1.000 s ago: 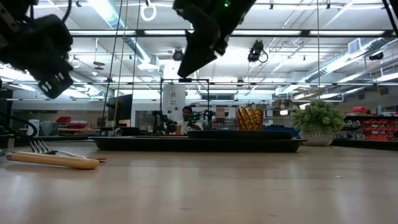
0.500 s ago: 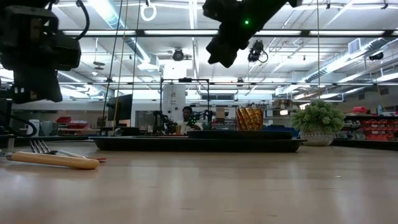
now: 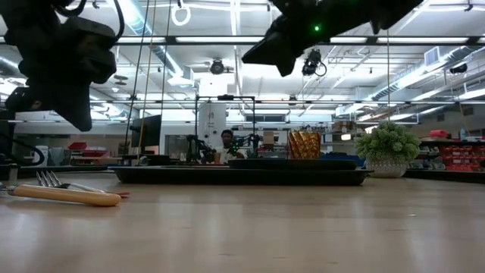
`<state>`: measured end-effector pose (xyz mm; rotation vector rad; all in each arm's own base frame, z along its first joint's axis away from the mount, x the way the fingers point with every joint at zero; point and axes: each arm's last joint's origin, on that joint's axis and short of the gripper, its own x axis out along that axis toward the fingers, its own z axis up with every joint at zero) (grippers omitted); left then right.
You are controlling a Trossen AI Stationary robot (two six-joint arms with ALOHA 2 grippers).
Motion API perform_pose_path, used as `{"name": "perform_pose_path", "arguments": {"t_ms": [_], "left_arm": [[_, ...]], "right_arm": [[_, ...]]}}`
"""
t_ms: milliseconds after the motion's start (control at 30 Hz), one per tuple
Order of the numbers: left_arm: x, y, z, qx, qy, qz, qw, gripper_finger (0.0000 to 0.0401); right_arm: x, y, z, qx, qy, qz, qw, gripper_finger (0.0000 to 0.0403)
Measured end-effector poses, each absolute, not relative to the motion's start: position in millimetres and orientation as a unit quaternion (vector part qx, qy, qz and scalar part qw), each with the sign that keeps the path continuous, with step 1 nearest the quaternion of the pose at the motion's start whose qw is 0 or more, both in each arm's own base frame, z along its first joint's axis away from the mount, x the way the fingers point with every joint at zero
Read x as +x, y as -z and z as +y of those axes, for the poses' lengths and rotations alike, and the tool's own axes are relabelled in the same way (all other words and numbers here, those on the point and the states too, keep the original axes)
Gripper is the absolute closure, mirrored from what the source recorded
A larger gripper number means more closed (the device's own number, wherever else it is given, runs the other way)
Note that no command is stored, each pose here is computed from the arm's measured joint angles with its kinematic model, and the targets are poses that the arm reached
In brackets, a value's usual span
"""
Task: Pick and place plate/cup/fork/spoon on tray
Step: Put the orange fork on the black tray to the left of the black plate
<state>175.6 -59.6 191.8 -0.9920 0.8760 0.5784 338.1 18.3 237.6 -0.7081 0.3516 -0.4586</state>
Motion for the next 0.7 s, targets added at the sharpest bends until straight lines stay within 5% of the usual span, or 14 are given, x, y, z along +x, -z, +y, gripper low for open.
{"name": "perform_pose_path", "arguments": {"t_ms": [467,700], "left_arm": [[224,-179,-103,-0.524,-0.359,0.406,0.657,0.0388],[232,-158,-116,-0.559,-0.382,0.486,0.553,0.0357]], "right_arm": [[333,-217,19,-0.315,0.104,0.154,0.931,0.0318],[330,-212,26,-0.300,0.027,0.132,0.944,0.0318]]}}
